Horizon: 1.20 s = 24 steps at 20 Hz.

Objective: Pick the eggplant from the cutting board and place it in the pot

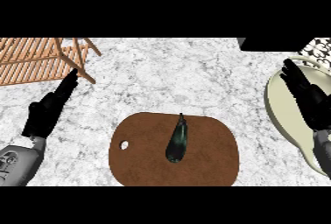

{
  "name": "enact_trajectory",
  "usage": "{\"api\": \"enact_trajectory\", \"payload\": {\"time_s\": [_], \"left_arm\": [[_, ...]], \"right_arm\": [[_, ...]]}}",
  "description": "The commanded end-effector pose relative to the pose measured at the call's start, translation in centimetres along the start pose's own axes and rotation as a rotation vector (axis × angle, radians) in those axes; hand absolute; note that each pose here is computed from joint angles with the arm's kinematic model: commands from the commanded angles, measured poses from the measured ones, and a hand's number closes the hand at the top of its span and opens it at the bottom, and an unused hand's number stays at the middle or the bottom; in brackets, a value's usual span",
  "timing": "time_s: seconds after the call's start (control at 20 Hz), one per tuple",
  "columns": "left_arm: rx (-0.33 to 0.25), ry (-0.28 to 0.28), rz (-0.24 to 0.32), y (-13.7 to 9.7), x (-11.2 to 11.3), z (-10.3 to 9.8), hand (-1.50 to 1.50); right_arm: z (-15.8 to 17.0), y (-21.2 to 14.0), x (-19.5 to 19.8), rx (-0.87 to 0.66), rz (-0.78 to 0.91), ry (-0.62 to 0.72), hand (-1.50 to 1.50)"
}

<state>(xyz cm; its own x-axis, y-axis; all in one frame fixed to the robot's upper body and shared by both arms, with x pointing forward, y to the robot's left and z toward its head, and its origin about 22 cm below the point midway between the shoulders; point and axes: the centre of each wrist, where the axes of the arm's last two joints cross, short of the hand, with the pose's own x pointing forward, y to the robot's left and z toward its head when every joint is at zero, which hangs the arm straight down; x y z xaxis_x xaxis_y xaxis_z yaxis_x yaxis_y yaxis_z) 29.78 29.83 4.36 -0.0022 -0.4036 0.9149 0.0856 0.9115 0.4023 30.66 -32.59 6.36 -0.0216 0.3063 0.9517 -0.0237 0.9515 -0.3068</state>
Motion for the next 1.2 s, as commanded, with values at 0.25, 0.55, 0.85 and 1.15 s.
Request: {"api": "enact_trajectory", "payload": {"time_s": [0.25,0.55,0.85,1.15], "left_arm": [[0.169,-0.234,0.31,-1.7,5.0,-2.3,0.0],[0.185,-0.197,0.363,-1.1,5.0,-1.4,0.0],[0.207,-0.186,0.364,-0.2,4.9,-0.9,0.0],[0.223,-0.197,0.381,-0.5,7.3,-1.0,0.0]], "right_arm": [[-3.0,3.5,2.1,0.385,-0.503,-0.272,1.5],[-0.2,2.3,-6.7,0.343,-0.009,-0.278,-1.5],[-1.4,0.6,-4.8,0.496,0.116,-0.371,-1.5],[-3.5,1.7,-0.2,0.649,0.331,-0.28,-1.5]]}}
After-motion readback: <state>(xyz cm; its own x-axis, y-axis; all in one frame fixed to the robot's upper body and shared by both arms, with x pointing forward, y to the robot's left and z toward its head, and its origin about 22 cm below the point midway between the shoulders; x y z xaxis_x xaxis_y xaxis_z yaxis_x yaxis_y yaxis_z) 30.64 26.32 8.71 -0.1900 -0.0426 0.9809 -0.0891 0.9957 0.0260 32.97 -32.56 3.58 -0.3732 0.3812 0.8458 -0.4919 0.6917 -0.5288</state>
